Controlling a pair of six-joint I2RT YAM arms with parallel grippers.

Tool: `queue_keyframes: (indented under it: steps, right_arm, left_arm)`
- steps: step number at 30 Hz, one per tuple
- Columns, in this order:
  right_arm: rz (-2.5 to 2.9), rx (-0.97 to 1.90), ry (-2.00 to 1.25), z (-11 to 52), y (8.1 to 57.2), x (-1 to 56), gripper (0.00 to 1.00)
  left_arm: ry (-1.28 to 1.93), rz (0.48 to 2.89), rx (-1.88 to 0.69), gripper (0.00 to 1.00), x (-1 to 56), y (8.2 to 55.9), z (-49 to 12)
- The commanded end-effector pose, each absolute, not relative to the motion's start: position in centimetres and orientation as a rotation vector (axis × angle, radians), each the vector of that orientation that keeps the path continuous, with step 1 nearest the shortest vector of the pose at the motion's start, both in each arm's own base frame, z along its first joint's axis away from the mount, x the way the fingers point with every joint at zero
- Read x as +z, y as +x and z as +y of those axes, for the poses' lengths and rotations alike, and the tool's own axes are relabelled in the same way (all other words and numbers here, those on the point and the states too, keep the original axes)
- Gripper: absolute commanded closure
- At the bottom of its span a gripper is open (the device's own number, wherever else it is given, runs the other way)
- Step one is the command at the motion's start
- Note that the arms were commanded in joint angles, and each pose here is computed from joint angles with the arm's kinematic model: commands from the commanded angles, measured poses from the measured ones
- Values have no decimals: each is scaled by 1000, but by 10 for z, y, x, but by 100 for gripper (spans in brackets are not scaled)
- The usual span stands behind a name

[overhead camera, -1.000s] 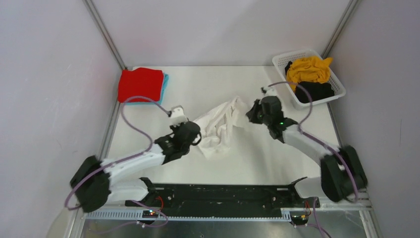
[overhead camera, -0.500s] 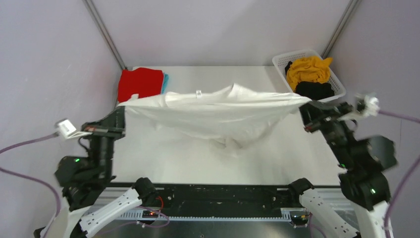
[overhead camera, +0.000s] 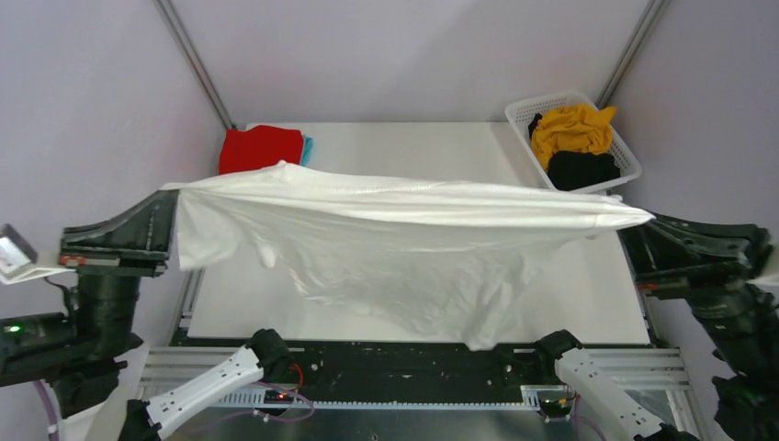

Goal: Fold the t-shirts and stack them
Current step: Flatten out the tshirt

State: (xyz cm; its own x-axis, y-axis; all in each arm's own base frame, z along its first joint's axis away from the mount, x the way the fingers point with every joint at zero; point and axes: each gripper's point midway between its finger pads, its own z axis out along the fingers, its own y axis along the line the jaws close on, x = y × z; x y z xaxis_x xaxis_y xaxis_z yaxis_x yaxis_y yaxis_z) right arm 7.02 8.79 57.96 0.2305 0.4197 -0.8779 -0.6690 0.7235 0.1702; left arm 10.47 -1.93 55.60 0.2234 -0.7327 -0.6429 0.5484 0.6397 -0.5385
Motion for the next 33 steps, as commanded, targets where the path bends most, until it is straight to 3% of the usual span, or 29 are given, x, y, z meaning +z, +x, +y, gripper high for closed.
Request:
queue_keyframes:
  steps: [1,7,14,20,25,27,29,30,31,32,33]
  right_arm:
    - [1022,734,-260,76,49,616,100]
    - [1058,634,-144,64,88,631,100]
    - [1313,266,154,41,238,570,100]
    - [1606,205,234,45,370,432,100]
    - [1884,376,234,67,448,285,98]
    - [1970,404,243,75,470,237,93]
    - [2035,445,238,84,487,196,83]
    - [2065,454,240,87,497,173,74]
    - [2073,463,239,89,501,166,64]
    - [2104,459,248,89,506,150,56]
    - [2110,442,260,87,510,148,39]
  left_arm:
    - [-149,892,-884,100,603,81,-4]
    - [-198,949,-749,100,626,116,-13]
    - [-440,1138,-268,100,579,217,-24]
    - [-459,1348,-45,100,466,335,-55]
    - [-408,1671,24,98,309,442,-74]
    - [-417,1794,46,89,255,469,-81]
    - [-405,1909,96,63,207,486,-88]
    - [-385,1983,133,57,176,491,-90]
    - [-377,1995,132,38,171,497,-93]
    - [-371,2032,149,27,154,500,-94]
    - [-369,2038,143,7,153,503,-96]
